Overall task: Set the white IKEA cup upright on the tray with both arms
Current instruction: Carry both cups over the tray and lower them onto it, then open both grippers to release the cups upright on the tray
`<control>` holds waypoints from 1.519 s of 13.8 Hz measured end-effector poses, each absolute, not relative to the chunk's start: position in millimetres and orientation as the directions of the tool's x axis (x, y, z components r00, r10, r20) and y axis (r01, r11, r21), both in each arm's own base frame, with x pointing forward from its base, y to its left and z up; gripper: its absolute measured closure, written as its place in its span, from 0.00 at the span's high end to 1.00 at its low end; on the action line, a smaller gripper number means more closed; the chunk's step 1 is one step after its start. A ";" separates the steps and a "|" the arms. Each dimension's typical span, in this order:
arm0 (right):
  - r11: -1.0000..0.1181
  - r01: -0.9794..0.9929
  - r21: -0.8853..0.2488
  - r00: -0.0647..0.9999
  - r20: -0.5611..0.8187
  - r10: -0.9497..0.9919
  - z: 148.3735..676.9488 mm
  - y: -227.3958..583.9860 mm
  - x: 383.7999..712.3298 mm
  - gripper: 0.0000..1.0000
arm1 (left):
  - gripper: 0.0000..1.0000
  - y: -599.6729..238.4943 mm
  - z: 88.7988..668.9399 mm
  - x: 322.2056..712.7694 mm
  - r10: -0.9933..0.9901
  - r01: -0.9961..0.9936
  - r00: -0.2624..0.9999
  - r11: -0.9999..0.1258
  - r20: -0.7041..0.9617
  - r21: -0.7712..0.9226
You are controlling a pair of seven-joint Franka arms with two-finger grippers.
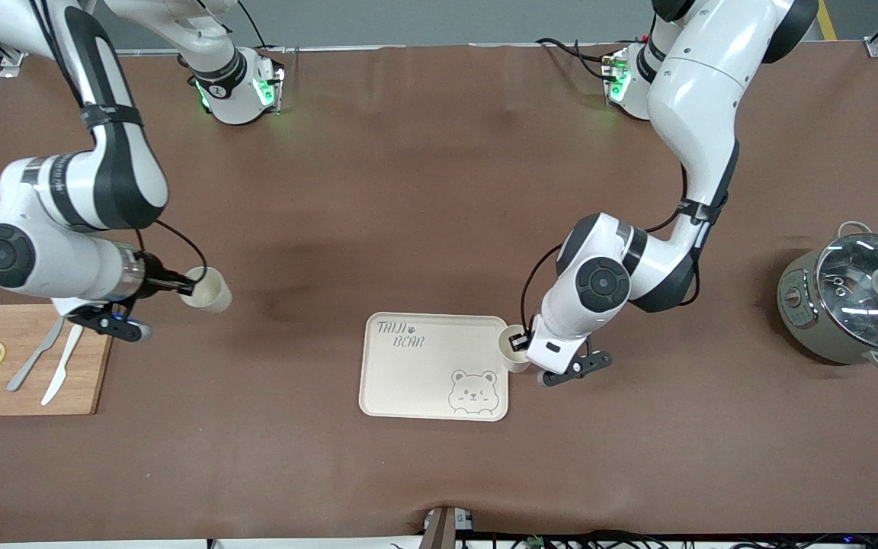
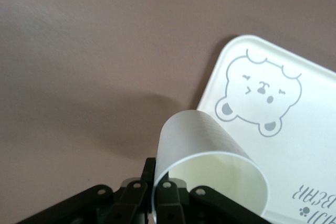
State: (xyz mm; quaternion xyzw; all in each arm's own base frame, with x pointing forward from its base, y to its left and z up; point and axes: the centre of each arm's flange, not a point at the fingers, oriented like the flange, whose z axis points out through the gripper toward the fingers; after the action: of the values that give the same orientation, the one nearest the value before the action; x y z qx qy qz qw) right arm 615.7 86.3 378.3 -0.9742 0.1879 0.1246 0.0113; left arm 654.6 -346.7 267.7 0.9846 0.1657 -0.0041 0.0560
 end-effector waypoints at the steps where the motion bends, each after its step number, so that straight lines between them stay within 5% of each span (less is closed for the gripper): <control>1: -0.912 -0.410 0.016 0.880 -0.255 -0.401 377.0 103.7 618.8 0.02 | 0.04 -351.8 264.3 654.3 0.338 0.339 0.941 -0.934 -0.027 0.113; 8: -0.732 -0.676 0.084 0.702 -0.228 -0.674 339.1 229.8 644.8 0.02 | 0.04 -386.6 244.8 639.4 0.359 0.361 0.932 -0.926 -0.042 0.110; 13: -0.647 -0.763 0.007 0.632 -0.201 -0.748 326.5 291.6 657.3 0.02 | 0.07 -397.8 226.0 634.0 0.404 0.407 0.913 -0.907 -0.052 0.111; 21: -0.599 -0.800 -0.030 0.586 -0.248 -0.771 283.9 347.7 646.9 0.02 | 0.86 -387.5 264.6 649.7 0.425 0.424 0.905 -0.896 -0.023 0.134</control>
State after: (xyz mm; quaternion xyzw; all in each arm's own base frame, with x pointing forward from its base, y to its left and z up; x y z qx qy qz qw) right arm 646.9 347.7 283.9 -0.8879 0.4425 0.1049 0.0693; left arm 649.7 -387.5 264.6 0.9736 0.2179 0.0036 0.0681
